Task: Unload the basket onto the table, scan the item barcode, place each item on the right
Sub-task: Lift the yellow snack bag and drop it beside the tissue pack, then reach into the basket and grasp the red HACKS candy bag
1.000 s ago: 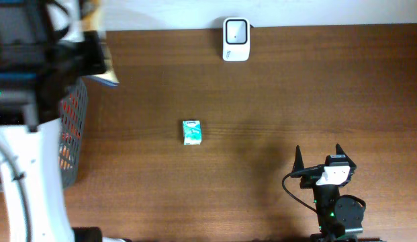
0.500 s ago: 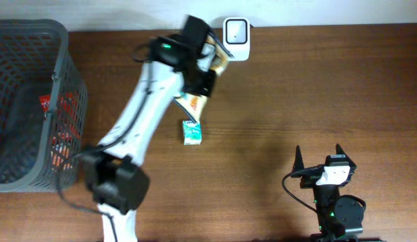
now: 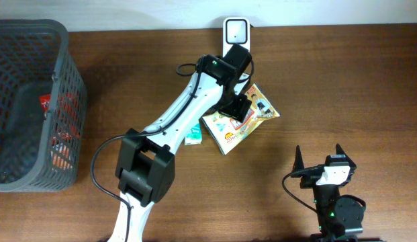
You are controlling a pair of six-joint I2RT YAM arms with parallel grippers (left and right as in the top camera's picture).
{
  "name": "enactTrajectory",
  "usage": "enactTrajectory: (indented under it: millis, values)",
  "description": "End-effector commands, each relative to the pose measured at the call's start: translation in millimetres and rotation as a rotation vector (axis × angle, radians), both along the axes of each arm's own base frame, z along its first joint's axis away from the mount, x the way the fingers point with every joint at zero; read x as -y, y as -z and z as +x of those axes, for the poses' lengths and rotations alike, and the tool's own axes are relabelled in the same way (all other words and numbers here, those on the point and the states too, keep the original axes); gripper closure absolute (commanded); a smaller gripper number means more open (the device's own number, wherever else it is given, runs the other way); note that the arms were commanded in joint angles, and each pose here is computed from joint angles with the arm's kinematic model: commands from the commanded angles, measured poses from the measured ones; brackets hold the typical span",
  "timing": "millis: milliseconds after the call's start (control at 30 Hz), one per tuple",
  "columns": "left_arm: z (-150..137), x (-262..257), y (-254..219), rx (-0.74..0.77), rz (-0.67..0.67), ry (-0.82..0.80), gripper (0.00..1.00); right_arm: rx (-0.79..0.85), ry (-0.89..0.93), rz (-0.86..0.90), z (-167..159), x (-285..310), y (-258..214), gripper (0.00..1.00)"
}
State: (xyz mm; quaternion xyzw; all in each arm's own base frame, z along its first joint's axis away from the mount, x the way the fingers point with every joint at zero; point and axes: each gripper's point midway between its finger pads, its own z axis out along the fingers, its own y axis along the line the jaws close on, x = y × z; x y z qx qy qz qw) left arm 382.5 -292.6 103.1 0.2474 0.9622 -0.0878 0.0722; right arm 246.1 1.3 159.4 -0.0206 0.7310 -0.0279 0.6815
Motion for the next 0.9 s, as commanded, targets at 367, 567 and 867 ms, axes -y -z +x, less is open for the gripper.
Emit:
enactTrajectory:
  millis: [367,567,867]
  values:
    - [36,-140,-237,0.512,0.116,-0.283,0.01,-0.007,-0.011,-0.006,0,-2,3,0.02]
    - [1,-245,-331,0.737,0.102,-0.532,0.01,-0.007,-0.012,-0.006,0,-2,3,0.02]
    - [-34,-385,-352,0.765,0.160,-0.893,0.01,-0.007,-0.012,-0.006,0,-2,3,0.02]
